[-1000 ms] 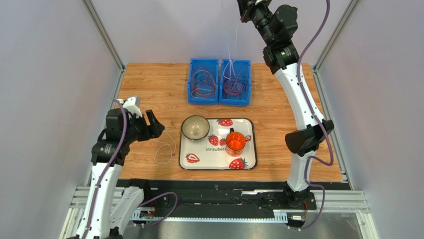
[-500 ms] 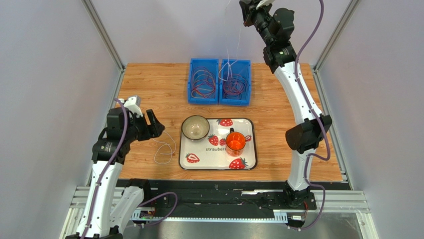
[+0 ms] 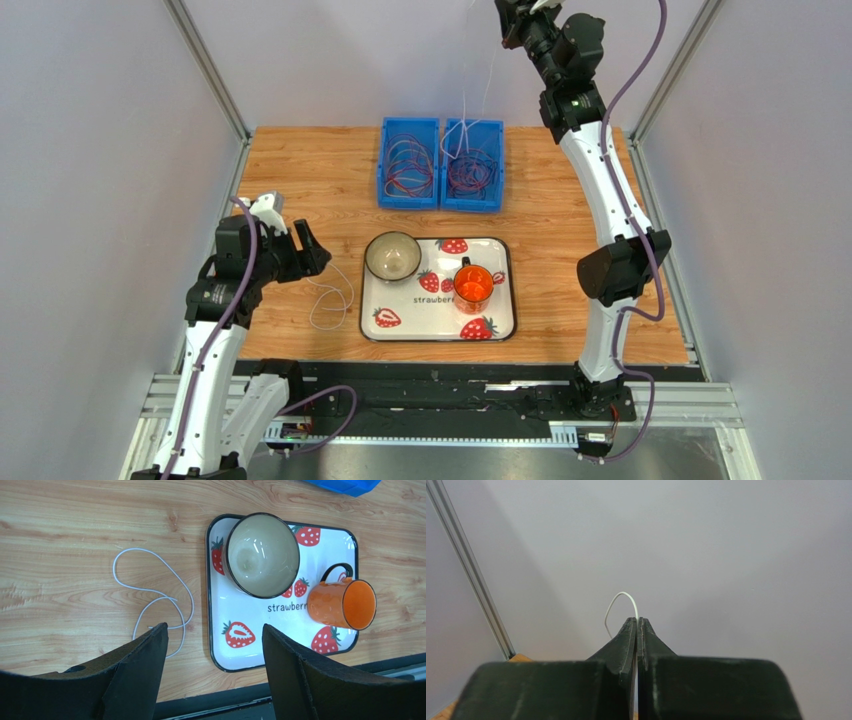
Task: Untangle the cables
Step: Place the cable in the bin.
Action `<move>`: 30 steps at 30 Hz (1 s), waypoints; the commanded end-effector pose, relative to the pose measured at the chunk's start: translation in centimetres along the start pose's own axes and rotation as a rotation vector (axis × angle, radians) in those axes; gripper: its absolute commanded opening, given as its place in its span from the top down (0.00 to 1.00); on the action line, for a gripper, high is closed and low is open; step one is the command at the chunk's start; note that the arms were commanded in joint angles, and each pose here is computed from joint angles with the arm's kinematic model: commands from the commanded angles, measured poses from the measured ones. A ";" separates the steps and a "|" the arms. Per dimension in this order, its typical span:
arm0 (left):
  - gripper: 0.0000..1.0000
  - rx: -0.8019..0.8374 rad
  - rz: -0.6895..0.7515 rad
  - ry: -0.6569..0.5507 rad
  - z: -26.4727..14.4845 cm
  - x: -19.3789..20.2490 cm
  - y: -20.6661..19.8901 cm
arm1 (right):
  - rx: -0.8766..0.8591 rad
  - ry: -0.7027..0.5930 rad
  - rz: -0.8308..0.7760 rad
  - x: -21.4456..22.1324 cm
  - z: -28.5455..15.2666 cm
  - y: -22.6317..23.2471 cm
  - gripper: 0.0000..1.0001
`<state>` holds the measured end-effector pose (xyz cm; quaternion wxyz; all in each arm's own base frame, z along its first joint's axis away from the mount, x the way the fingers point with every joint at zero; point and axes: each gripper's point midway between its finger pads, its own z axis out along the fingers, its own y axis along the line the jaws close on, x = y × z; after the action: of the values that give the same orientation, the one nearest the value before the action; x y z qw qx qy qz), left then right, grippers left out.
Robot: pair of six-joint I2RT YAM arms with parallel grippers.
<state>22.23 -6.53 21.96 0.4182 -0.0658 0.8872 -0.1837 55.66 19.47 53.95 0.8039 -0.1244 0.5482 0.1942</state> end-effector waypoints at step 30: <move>0.24 0.003 0.012 -0.029 0.1 -0.5 0.0 | -0.021 0.017 0.067 3.1 -1.1 -0.2 1.00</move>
<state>22.25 -6.48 21.95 0.4185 -0.0667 0.8872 -0.1824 57.44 20.01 47.17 0.7655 -0.1190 0.5942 0.2164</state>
